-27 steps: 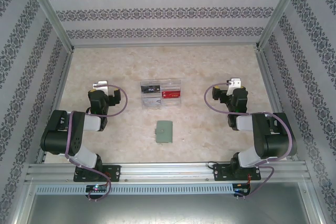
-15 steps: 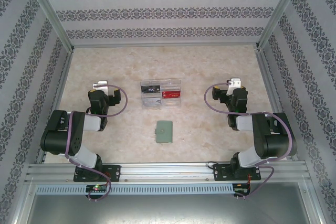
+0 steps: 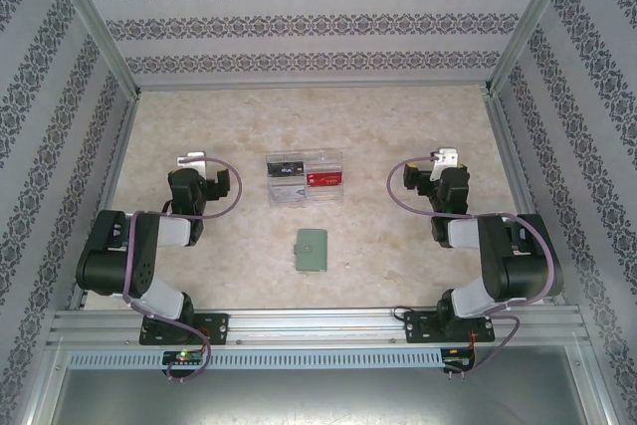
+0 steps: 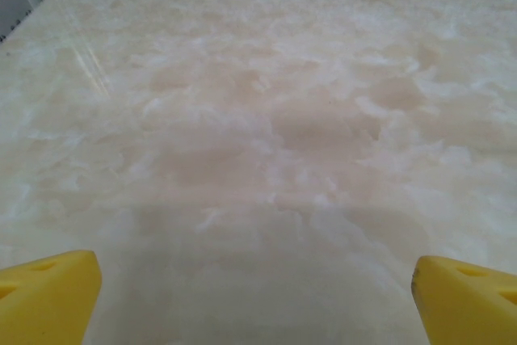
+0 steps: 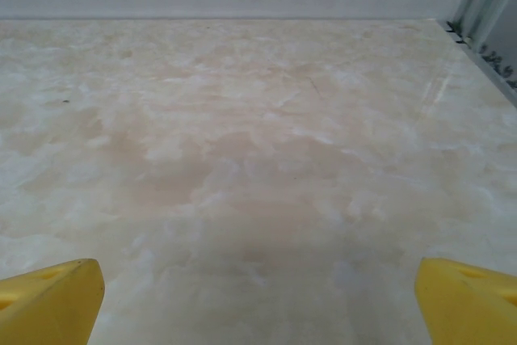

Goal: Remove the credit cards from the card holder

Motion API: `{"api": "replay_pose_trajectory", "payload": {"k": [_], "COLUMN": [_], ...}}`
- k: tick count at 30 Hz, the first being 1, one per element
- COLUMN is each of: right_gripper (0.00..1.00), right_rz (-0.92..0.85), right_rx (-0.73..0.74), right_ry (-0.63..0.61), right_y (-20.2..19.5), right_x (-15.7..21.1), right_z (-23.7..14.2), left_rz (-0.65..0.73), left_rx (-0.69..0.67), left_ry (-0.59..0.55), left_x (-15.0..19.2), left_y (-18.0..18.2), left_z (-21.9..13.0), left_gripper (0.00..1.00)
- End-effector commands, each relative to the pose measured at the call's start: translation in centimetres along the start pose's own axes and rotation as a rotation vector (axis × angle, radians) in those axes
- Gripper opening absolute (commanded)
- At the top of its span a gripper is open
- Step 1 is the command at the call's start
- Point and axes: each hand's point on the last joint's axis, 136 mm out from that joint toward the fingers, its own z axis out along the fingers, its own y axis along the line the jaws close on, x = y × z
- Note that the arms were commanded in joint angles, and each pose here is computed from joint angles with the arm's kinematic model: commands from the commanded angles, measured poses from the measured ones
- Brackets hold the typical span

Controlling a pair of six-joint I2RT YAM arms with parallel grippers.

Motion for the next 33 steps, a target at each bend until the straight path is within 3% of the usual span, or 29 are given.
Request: {"api": "replay_pose_trajectory", "payload": {"k": [1,4,6,8,11,16,19,24,30,33], "right_gripper": [0.98,0.98,0.98,0.98,0.98,0.98,0.98,0.98,0.98,0.98], "right_rz": [0.035,0.105,0.305,0.406,0.533,0.606,0.596,0.438,0.286,0.264], "right_rx": [0.106,0.191,0.243,0.146,0.032,-0.225,-0.332,-0.398,-0.473,-0.470], "right_ry": [-0.074,-0.110,-0.168,-0.199,-0.268,-0.226,-0.100,0.144,0.247,0.300], "right_y": [-1.5,-2.9,-4.2,-3.2,-2.1,2.0,5.0,10.3,14.9,15.2], "right_x": [-3.2,-5.4,-6.7,-7.9,-9.7,-10.9,-9.9,-7.3,-4.3,-2.3], "right_z": [-1.5,-4.0,-5.9,-7.1,-8.9,-10.7,-11.2,-12.3,-14.2,-14.3], "left_rz": [-0.004,-0.090,-0.194,-0.293,-0.431,-0.512,-0.581,-0.522,-0.323,-0.230], "left_rx": [-0.060,-0.166,-0.226,-0.211,-0.238,-0.061,0.057,0.164,0.225,0.249], "left_ry": [0.027,0.027,0.034,0.050,0.168,0.214,0.200,0.242,0.334,0.379], "left_x": [-3.2,-5.8,-7.4,-9.0,-9.5,-9.9,-9.2,-6.3,-1.5,1.1], "left_y": [1.2,3.1,4.2,3.9,4.1,1.1,-1.1,-5.2,-10.7,-13.2], "left_z": [-0.8,-2.4,-3.7,-4.6,-6.5,-8.8,-10.6,-13.4,-16.7,-18.0], "left_gripper": [0.99,0.99,0.99,0.99,0.99,0.99,0.95,0.91,0.79,0.74]}}
